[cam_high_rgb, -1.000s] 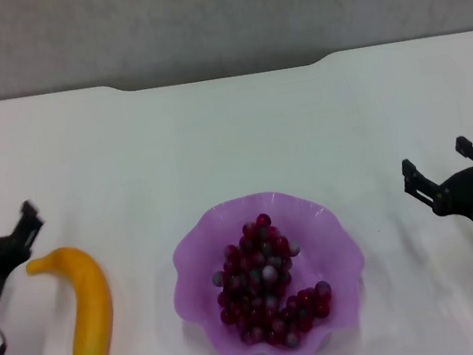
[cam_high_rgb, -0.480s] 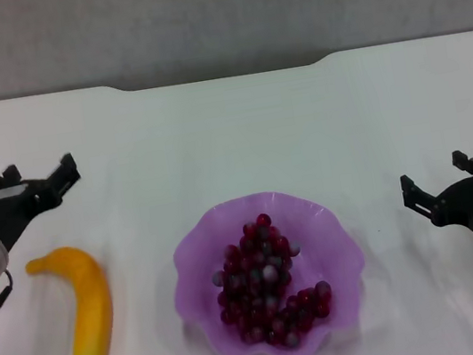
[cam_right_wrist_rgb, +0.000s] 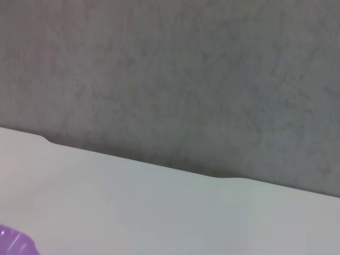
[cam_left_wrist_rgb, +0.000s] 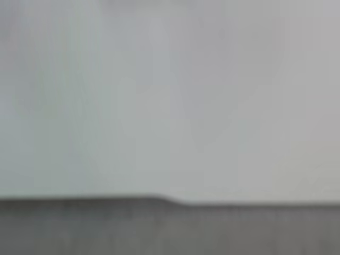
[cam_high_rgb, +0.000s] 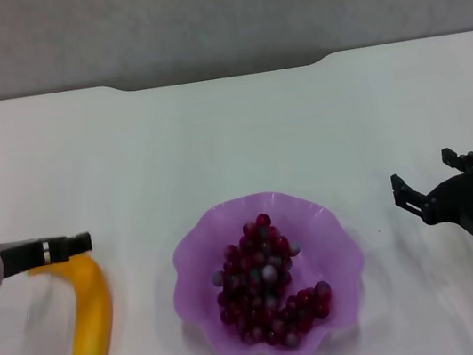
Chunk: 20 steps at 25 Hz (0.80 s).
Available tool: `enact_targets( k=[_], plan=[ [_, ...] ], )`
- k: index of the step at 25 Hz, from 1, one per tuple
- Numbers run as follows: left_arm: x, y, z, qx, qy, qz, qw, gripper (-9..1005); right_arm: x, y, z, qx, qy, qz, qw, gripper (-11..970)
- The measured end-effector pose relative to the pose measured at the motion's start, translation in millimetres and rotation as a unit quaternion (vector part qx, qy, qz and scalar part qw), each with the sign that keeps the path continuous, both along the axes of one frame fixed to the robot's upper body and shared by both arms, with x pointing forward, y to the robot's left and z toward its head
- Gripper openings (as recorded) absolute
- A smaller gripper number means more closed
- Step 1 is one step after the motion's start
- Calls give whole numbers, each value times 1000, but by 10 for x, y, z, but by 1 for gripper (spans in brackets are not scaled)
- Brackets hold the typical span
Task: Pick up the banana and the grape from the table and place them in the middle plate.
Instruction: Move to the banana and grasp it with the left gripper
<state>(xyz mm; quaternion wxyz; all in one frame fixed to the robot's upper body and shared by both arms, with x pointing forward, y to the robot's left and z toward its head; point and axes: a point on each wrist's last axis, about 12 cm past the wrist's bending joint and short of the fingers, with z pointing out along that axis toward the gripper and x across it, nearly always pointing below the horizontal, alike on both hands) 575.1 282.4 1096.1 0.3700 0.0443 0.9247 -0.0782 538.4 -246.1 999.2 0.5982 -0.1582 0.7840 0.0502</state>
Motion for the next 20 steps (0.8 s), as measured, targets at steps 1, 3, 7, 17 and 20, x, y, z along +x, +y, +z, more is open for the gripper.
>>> enact_targets(
  k=[1, 3, 7, 17, 20],
  plan=[
    [-1, 0, 12, 0, 16, -1, 1000, 891, 0, -1, -1, 0, 0, 0, 1000, 901],
    [-6, -13, 43, 2, 39, -3, 999, 891, -1, -1, -1, 0, 0, 0, 1000, 901],
    [-23, -95, 93, 25, 75, 3, 997, 891, 0, -1, -1, 0, 1, 0, 1000, 901],
    [56, -275, -33, 36, 118, -6, 992, 891, 10, 0, 6, 0, 0, -1, 1000, 901],
    [72, -295, -57, 34, 119, -3, 992, 891, 12, 0, 9, 1, -2, -1, 1000, 900]
  ],
)
